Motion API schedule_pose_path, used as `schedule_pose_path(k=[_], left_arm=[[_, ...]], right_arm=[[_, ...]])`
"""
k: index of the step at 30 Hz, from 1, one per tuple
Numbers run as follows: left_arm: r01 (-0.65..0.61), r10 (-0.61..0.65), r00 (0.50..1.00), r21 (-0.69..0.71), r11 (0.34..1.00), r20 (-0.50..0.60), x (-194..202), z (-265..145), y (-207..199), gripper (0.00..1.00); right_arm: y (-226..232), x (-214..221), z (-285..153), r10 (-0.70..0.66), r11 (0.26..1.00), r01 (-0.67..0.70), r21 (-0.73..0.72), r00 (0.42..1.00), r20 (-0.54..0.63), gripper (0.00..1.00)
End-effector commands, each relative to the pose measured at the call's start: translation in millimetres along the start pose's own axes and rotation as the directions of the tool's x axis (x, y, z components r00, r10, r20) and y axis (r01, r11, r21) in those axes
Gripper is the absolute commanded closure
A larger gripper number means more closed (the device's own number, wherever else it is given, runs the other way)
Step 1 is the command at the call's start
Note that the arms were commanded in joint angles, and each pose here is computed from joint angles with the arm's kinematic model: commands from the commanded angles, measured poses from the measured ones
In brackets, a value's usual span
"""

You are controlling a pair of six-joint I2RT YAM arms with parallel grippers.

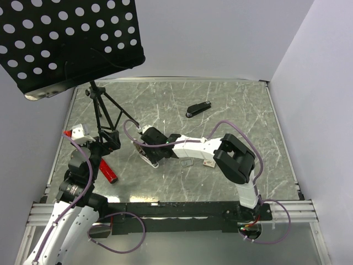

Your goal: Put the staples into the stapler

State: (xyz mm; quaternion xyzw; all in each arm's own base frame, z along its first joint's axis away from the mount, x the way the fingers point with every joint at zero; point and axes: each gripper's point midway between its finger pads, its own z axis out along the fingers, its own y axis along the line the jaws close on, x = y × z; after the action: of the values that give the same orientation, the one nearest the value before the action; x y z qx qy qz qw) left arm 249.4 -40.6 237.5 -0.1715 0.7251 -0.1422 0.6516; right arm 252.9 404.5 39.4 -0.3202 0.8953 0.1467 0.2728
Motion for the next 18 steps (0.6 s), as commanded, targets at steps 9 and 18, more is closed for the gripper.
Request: schedule_pose_path(k=[9, 18], left_arm=[[-0.012, 0.012, 1.0, 0.035, 0.999, 0.002, -1, 5, -7, 0.0], [-0.007, 0.014, 0.996, 0.077, 0.997, -0.091, 23, 14, -16, 0.01]], right_arm=[[10, -38, -66, -0.001, 0.994, 0.023, -0.103, 0.978, 0.207, 0.52], [11, -12, -75, -0.079, 0.975, 0.143, -0.173, 0.941, 0.33, 0.46]])
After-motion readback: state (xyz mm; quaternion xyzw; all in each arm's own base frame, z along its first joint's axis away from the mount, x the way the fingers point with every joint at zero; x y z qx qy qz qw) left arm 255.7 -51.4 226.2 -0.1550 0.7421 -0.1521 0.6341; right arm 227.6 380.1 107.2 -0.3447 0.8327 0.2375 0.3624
